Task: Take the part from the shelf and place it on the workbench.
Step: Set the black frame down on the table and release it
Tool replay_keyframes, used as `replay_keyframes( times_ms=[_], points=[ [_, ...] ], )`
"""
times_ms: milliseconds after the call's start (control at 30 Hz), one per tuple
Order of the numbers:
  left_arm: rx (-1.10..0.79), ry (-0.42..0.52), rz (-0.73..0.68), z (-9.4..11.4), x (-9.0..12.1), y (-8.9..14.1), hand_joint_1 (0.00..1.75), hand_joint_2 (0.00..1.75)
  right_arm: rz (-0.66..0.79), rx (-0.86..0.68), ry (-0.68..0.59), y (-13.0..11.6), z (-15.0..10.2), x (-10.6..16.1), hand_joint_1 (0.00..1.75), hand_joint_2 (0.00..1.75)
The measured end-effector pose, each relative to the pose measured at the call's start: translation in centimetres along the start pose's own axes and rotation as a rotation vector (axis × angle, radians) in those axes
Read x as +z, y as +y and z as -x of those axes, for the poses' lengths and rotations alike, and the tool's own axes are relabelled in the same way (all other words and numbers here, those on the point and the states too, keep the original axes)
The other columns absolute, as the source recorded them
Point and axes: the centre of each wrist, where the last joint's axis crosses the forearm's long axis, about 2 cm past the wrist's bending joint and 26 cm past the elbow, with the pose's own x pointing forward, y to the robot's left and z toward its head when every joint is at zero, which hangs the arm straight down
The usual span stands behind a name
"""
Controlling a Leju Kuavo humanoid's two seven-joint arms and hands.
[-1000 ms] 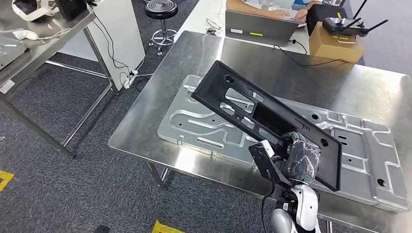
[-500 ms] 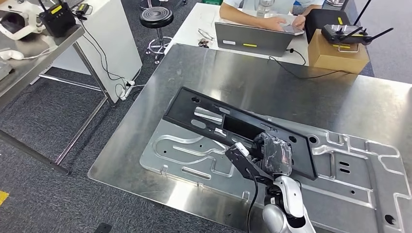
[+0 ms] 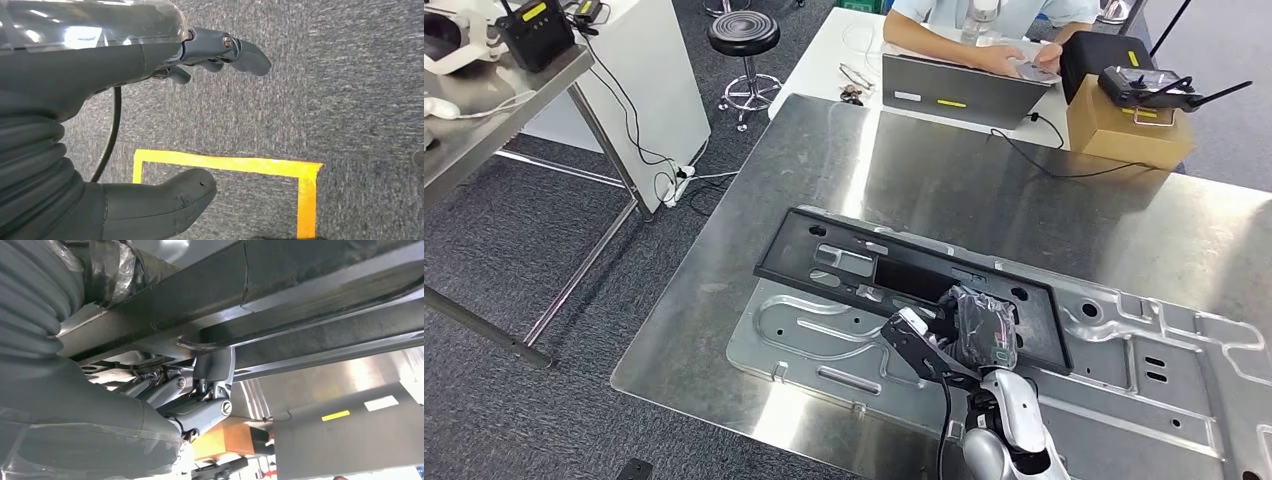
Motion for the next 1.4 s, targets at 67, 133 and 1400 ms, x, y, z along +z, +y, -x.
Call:
replay_keyframes(
  times_ms=[67, 133, 1400],
  points=[
    [0.000, 0.001, 0.001, 0.0, 0.0, -0.1, 0.00, 1.75, -0.004, 0.002, 0.002, 0.1, 0.1, 0.1, 1.75, 1.75],
    [0.000, 0.001, 0.005, 0.0, 0.0, -0.3, 0.00, 1.75, -0.003, 0.004, 0.001, 0.0, 0.1, 0.0, 1.75, 1.75],
    [-0.005, 0.020, 0.030, -0.9, -0.2, -2.1, 0.00, 0.00, -0.011, -0.010, 0.006, -0.3, -1.5, -2.5, 0.00, 0.00]
  ],
)
